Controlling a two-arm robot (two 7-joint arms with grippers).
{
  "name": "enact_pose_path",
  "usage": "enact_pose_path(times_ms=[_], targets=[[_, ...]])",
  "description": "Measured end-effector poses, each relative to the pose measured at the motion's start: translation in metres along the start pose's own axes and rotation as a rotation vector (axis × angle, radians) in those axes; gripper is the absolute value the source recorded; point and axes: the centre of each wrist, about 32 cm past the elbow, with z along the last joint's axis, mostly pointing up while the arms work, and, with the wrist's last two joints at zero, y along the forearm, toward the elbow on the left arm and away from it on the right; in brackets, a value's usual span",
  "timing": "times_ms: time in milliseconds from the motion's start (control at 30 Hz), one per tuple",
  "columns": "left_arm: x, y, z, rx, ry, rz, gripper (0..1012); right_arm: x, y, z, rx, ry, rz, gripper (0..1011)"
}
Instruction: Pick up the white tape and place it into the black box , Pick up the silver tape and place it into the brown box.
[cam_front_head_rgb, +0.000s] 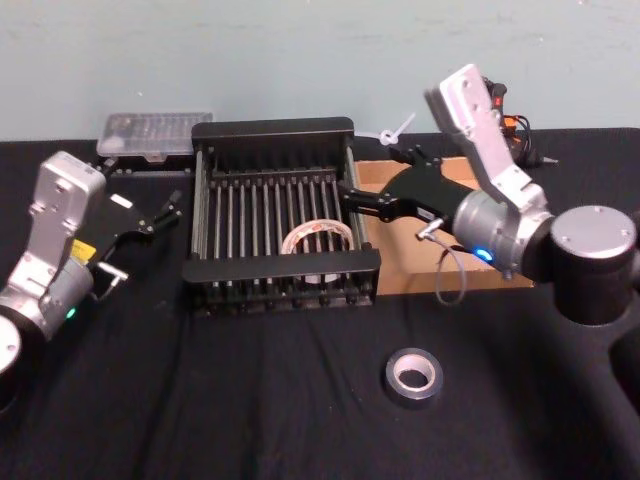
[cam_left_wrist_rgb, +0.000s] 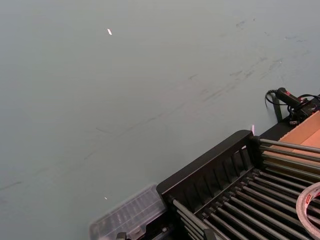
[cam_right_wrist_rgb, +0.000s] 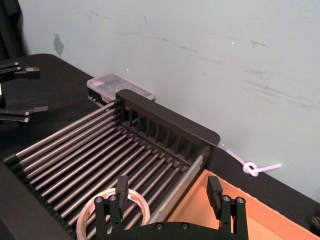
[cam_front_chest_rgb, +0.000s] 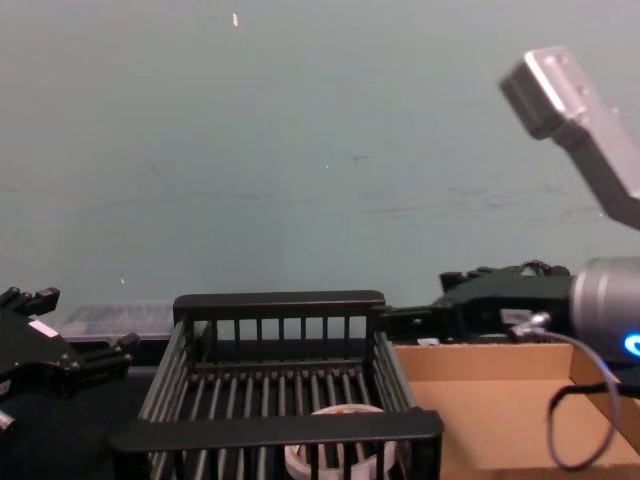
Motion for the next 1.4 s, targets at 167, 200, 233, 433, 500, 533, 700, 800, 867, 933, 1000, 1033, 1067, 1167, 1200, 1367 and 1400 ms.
enact_pose_path(times_ms=[167,200,233,433,500,533,700,800,867,933,1000,1033,1067,1167,1200,1367,1400], targets=[[0.0,0.0,0.0,0.0,0.0,0.0,1001,0.0053,-0.018,-0.001,0.001,-0.009,0.005,1002],[0.0,0.0,0.0,0.0,0.0,0.0,1001,0.0061,-0.021,-0.002,0.002,-0.012,0.007,1002],[0.0,0.0,0.0,0.0,0.0,0.0,1001,0.0078,-0.029,-0.002,0.003,-0.02,0.01,1002],[0.0,0.0,0.0,0.0,0.0,0.0,1001,0.0155,-0.061,-0.007,-0.005,-0.047,0.013,1002],[0.0,0.0,0.0,0.0,0.0,0.0,1002,0.0181,-0.073,-0.008,-0.011,-0.054,0.014,1002],[0.0,0.0,0.0,0.0,0.0,0.0,1002,0.0189,-0.076,-0.008,-0.013,-0.056,0.014,1002],[0.0,0.0,0.0,0.0,0.0,0.0,1001,0.0199,-0.096,-0.013,-0.039,-0.067,0.03,1003],[0.0,0.0,0.0,0.0,0.0,0.0,1001,0.0175,-0.106,-0.018,-0.056,-0.07,0.047,1003],[0.0,0.0,0.0,0.0,0.0,0.0,1002,0.0133,-0.112,-0.023,-0.071,-0.067,0.064,1002],[0.0,0.0,0.0,0.0,0.0,0.0,1001,0.0102,-0.116,-0.026,-0.079,-0.064,0.074,1002],[0.0,0.0,0.0,0.0,0.0,0.0,1001,0.0061,-0.119,-0.031,-0.09,-0.058,0.088,1003],[0.0,0.0,0.0,0.0,0.0,0.0,1001,0.0033,-0.121,-0.034,-0.095,-0.054,0.097,1002],[0.0,0.0,0.0,0.0,0.0,0.0,1001,0.002,-0.122,-0.035,-0.098,-0.051,0.101,1002],[0.0,0.0,0.0,0.0,0.0,0.0,1001,-0.0014,-0.123,-0.038,-0.106,-0.045,0.112,1002],[0.0,0.0,0.0,0.0,0.0,0.0,1001,-0.0035,-0.124,-0.04,-0.112,-0.041,0.12,1003],[0.0,0.0,0.0,0.0,0.0,0.0,1001,-0.0085,-0.125,-0.045,-0.133,-0.032,0.143,1002],[0.0,0.0,0.0,0.0,0.0,0.0,1001,-0.0099,-0.125,-0.047,-0.139,-0.027,0.149,1002]])
